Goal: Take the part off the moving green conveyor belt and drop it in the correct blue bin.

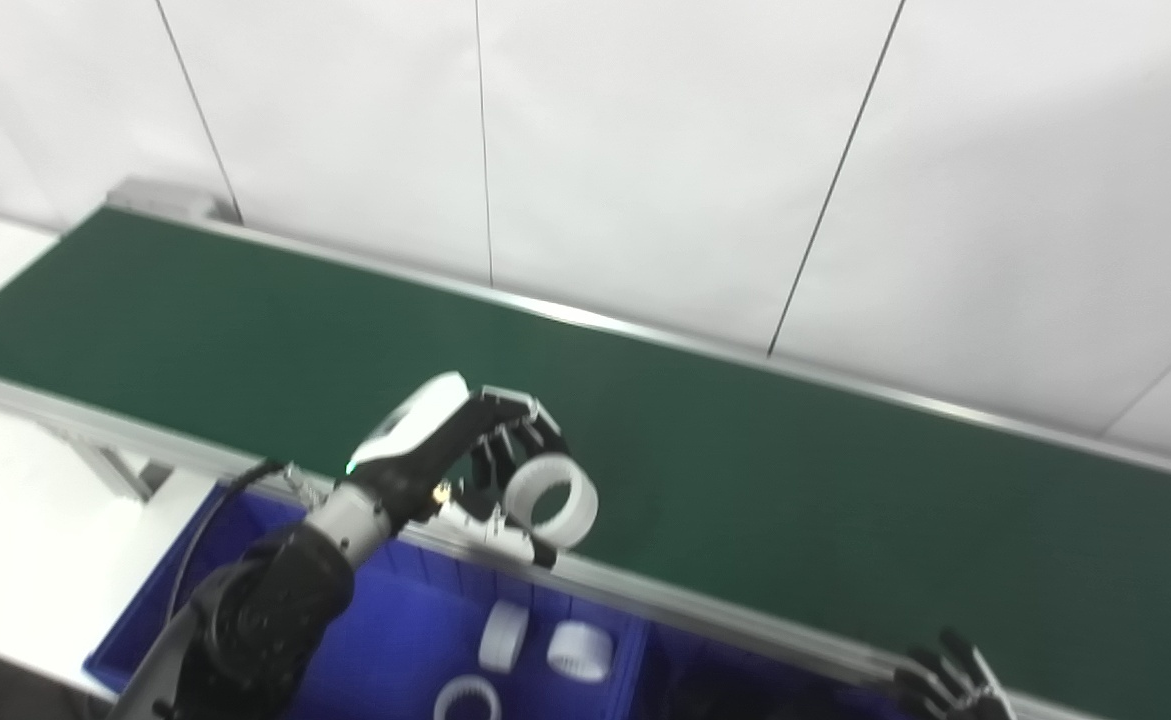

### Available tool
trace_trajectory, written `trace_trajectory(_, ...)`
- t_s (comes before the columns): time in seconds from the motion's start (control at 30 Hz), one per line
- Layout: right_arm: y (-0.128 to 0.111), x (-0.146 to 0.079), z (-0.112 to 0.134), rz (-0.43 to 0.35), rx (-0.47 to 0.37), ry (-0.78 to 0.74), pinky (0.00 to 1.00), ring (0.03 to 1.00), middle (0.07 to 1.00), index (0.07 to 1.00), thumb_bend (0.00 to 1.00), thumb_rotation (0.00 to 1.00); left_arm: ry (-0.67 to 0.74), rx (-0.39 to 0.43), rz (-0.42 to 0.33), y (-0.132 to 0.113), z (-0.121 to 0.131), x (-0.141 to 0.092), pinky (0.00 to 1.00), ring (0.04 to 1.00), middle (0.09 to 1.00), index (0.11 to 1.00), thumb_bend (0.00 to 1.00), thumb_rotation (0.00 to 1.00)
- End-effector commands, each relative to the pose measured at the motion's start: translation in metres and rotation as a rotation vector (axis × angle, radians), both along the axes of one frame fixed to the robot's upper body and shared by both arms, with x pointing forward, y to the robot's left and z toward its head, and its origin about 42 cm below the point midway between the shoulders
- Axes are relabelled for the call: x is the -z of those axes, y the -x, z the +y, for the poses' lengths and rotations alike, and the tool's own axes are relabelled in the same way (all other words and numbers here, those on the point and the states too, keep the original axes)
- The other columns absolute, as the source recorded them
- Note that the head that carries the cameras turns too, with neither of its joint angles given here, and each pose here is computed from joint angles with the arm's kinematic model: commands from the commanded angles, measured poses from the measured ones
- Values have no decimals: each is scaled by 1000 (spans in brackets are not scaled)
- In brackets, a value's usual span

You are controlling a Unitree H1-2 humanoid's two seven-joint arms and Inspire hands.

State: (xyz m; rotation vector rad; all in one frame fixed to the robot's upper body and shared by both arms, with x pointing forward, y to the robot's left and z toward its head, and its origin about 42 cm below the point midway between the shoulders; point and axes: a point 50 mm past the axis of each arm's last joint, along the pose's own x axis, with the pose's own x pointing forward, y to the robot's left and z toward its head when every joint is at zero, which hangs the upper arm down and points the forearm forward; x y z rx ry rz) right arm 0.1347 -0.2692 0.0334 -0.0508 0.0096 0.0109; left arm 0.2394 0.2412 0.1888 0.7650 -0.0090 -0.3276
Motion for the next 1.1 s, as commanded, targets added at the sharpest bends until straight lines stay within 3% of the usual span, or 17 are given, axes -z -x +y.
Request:
trace_trajectory(0.0,0,-15,-3,-89,-2,-6,718,774,818,896,535,782,-8,1,-47,2,2,-14,313,387,499,508,500,0)
trace_trajectory(0.27,3,-20,-9,-99,8,9,692,752,795,874,580,763,-28,10,-28,7,8,-19,328,399,495,505,501,0)
trace_trajectory(0.57,4,-20,-15,-100,15,7,668,735,780,859,625,737,-52,-9,33,16,13,-3,356,409,474,505,502,0)
trace_trajectory(1.07,7,-22,-20,-100,8,5,655,725,775,861,606,718,-147,-38,276,28,18,80,403,426,508,495,501,0)
